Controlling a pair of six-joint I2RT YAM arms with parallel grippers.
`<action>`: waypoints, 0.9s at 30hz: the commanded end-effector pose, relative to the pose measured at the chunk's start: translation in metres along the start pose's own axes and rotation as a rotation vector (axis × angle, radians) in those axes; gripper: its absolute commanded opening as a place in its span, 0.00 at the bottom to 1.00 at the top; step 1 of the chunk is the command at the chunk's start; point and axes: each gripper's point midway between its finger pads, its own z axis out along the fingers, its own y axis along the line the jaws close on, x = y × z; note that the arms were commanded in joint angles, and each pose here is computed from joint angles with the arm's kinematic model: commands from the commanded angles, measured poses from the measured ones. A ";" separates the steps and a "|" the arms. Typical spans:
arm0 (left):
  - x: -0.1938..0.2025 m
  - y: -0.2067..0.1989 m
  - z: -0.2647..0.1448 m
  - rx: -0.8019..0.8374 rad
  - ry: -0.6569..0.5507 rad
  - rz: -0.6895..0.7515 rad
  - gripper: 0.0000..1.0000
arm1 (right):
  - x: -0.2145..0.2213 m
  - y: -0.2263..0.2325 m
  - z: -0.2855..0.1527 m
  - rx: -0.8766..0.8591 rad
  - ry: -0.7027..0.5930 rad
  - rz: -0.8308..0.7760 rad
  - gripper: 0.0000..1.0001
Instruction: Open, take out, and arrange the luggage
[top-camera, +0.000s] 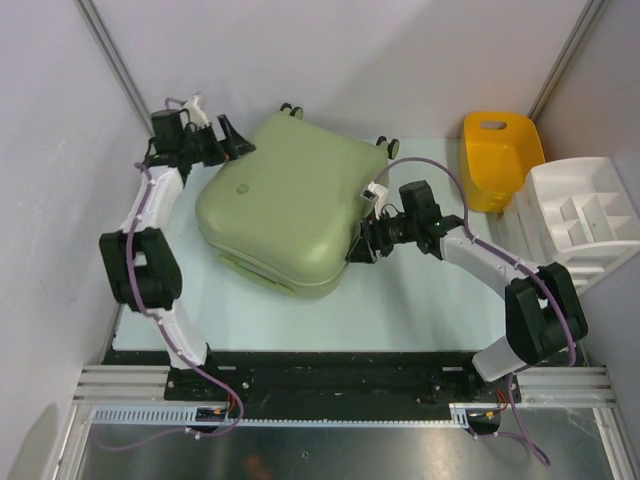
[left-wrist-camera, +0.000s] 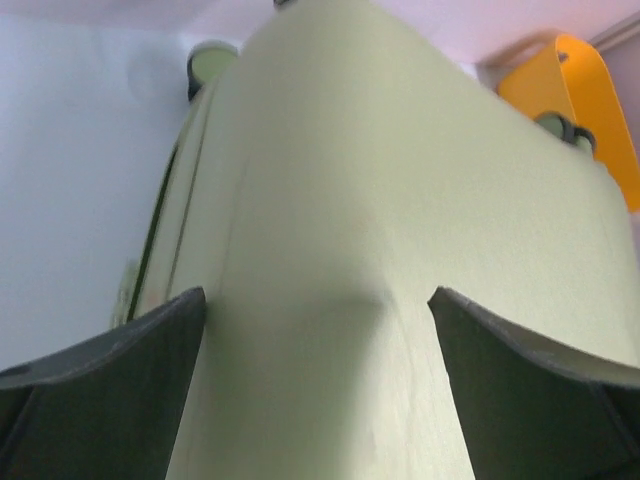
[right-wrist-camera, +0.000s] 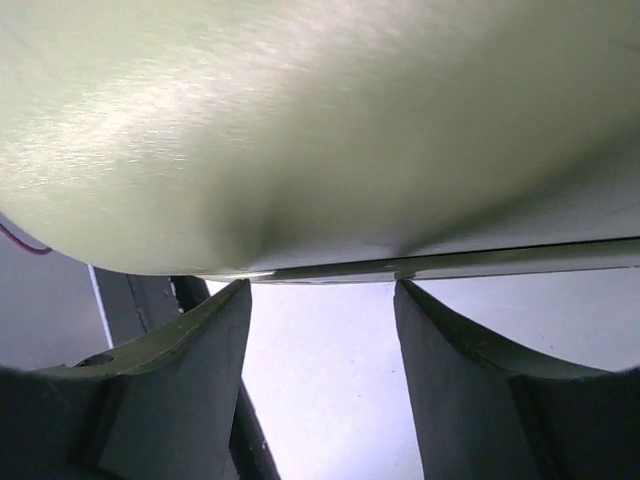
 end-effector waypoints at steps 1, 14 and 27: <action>0.004 -0.033 -0.094 0.021 -0.002 -0.095 1.00 | -0.011 0.015 0.003 0.008 -0.020 -0.145 0.64; 0.118 0.033 -0.239 -0.436 -0.182 -0.587 1.00 | -0.071 0.074 0.085 -0.040 -0.139 -0.201 0.65; 0.173 0.094 -0.252 -0.766 0.008 -0.624 0.74 | -0.090 0.068 0.041 -0.020 -0.107 -0.120 0.73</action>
